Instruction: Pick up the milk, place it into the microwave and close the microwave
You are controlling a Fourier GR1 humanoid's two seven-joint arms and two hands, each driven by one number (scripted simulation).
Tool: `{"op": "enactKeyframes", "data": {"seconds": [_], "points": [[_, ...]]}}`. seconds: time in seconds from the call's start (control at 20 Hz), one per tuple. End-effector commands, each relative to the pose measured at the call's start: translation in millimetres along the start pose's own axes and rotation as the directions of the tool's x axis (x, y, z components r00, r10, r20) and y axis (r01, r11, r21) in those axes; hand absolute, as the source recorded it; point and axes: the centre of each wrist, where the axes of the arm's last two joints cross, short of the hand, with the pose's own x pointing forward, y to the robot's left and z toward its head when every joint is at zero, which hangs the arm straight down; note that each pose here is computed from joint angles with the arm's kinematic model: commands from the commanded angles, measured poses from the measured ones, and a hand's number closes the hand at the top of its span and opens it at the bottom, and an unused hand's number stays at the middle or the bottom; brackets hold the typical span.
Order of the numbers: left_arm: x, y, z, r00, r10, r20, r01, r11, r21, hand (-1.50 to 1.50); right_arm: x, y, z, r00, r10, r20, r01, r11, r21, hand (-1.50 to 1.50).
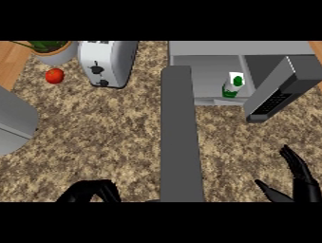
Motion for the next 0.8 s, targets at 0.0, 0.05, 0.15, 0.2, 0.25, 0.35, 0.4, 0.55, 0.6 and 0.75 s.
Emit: {"op": "enactKeyframes", "data": {"seconds": [0.0, 0.05, 0.15, 0.2, 0.25, 0.35, 0.4, 0.55, 0.6, 0.75], "points": [[-8.0, -17.1, -29.5, 1.000, 0.013, -0.022, -0.014, 0.998, -0.058, 1.50, 14.2, -39.7, -6.6, 0.996, -0.075, 0.040, 0.075, 0.997, -0.015, -1.50], [-17.4, -31.3, -29.4, 1.000, -0.016, -0.009, 0.016, 0.999, -0.043, 1.50, -0.5, -37.1, 13.0, 0.998, -0.059, 0.020, 0.059, 0.997, -0.040, -1.50], [-23.2, -10.9, -36.4, 0.999, -0.048, -0.010, 0.048, 0.999, 0.013, 1.50, 21.1, -46.0, 9.0, 0.998, -0.041, 0.049, 0.044, 0.997, -0.058, -1.50], [-20.9, -14.5, -62.5, 0.994, -0.108, 0.009, 0.108, 0.993, 0.040, 1.50, 16.6, -51.0, 12.2, 0.998, -0.041, 0.048, 0.043, 0.998, -0.046, -1.50], [-34.4, -28.1, -47.4, 0.994, -0.109, 0.006, 0.109, 0.993, 0.041, 1.50, 15.8, -68.5, 20.7, 0.999, -0.043, 0.028, 0.045, 0.997, -0.068, -1.50], [-23.4, -12.8, -78.3, 0.993, -0.115, 0.020, 0.114, 0.993, 0.029, 1.50, 25.2, -67.8, 30.1, 0.999, -0.033, 0.031, 0.035, 0.997, -0.066, -1.50], [-44.7, -13.4, -74.7, 0.992, -0.123, -0.007, 0.123, 0.992, -0.001, 1.50, 14.5, -64.3, 34.6, 0.998, -0.047, 0.034, 0.049, 0.996, -0.079, -1.50], [-37.0, -28.2, -97.1, 0.982, -0.171, -0.077, 0.156, 0.973, -0.168, 1.50, 20.7, -77.0, 27.7, 0.996, -0.083, 0.033, 0.084, 0.996, -0.028, -1.50], [-35.0, -27.9, -103.9, 0.970, -0.214, -0.118, 0.180, 0.952, -0.247, 1.50, 20.0, -68.1, 21.4, 0.998, -0.054, 0.039, 0.056, 0.997, -0.051, -1.50], [-55.3, -45.3, -105.4, 0.952, -0.226, -0.206, 0.139, 0.920, -0.366, 1.50, 20.9, -85.2, 35.7, 0.998, -0.046, 0.044, 0.048, 0.998, -0.036, -1.50]]}}
